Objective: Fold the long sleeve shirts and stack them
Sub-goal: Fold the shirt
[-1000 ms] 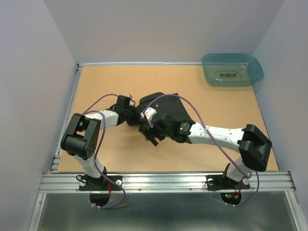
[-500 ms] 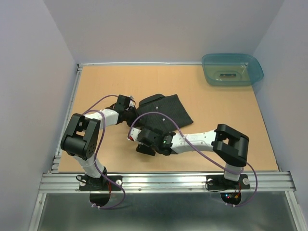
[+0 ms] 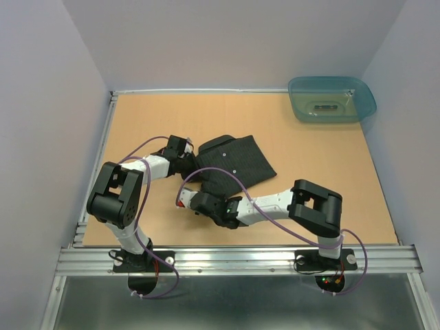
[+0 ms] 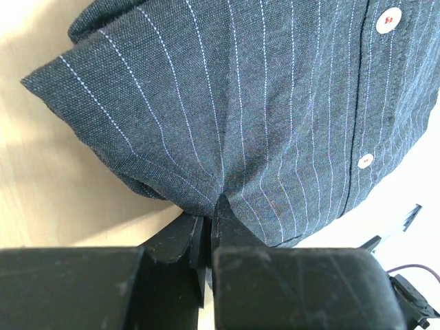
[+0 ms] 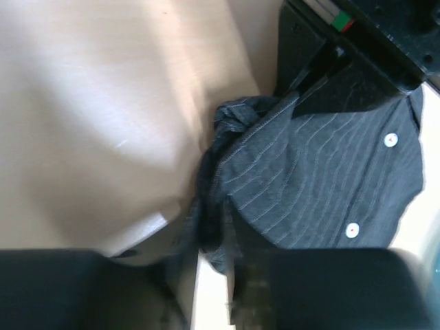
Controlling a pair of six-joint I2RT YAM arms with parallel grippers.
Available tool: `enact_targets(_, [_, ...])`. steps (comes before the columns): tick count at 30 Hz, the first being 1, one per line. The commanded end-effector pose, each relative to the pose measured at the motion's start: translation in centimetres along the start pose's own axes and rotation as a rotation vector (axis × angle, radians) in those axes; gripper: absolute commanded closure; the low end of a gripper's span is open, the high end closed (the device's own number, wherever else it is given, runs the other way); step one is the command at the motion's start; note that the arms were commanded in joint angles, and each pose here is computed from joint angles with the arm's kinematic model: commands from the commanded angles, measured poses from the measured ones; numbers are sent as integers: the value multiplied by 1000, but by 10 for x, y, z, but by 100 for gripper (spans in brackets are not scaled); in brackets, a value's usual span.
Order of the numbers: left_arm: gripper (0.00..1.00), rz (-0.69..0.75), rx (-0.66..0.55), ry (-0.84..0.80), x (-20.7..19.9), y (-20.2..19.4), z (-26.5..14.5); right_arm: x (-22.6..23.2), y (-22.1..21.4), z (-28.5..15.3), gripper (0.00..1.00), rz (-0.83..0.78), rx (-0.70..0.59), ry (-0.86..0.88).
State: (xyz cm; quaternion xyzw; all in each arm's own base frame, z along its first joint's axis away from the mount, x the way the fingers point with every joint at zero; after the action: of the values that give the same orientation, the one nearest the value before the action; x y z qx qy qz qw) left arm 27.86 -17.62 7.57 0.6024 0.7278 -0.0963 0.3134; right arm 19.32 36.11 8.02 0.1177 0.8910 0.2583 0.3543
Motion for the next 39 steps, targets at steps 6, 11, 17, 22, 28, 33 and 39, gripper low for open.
enact_targets(6, [71, 31, -27, -65, -23, 11, -15, -11, 17, -12, 99, 99, -89, -36])
enact_targets(11, [42, 11, -112, -85, -30, 28, -35, -18, 16, -17, 99, 154, -94, -59])
enact_targets(17, [24, -29, -179, -96, -26, 43, -55, -37, 21, -28, 99, 292, -131, -65])
enact_targets(22, [19, -82, -231, -108, -19, 52, -67, -47, 22, -31, 99, 335, -146, -65])
enact_targets(28, [16, -150, -287, -88, -3, 52, -81, -55, 23, -34, 99, 394, -160, -58])
enact_targets(33, [11, -211, -231, -97, 11, 30, -70, -58, 28, -38, 99, 428, -182, -42])
enact_targets(39, [10, -278, -165, -144, 21, 9, -54, -61, 37, -43, 99, 467, -215, -21])
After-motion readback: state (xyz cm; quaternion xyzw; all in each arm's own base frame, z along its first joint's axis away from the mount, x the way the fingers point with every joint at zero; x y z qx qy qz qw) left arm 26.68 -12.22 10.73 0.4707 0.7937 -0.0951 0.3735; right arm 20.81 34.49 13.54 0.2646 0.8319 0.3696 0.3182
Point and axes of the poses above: each gripper's point midway between its finger pads, its own z axis out along the fingers, its own x axis along the line the jaws close on, y = z × x, the point moved 6 cm from there along -z, back along the fingers, and after that the axes turned 5 degrees about z, right-handed, at the moved point
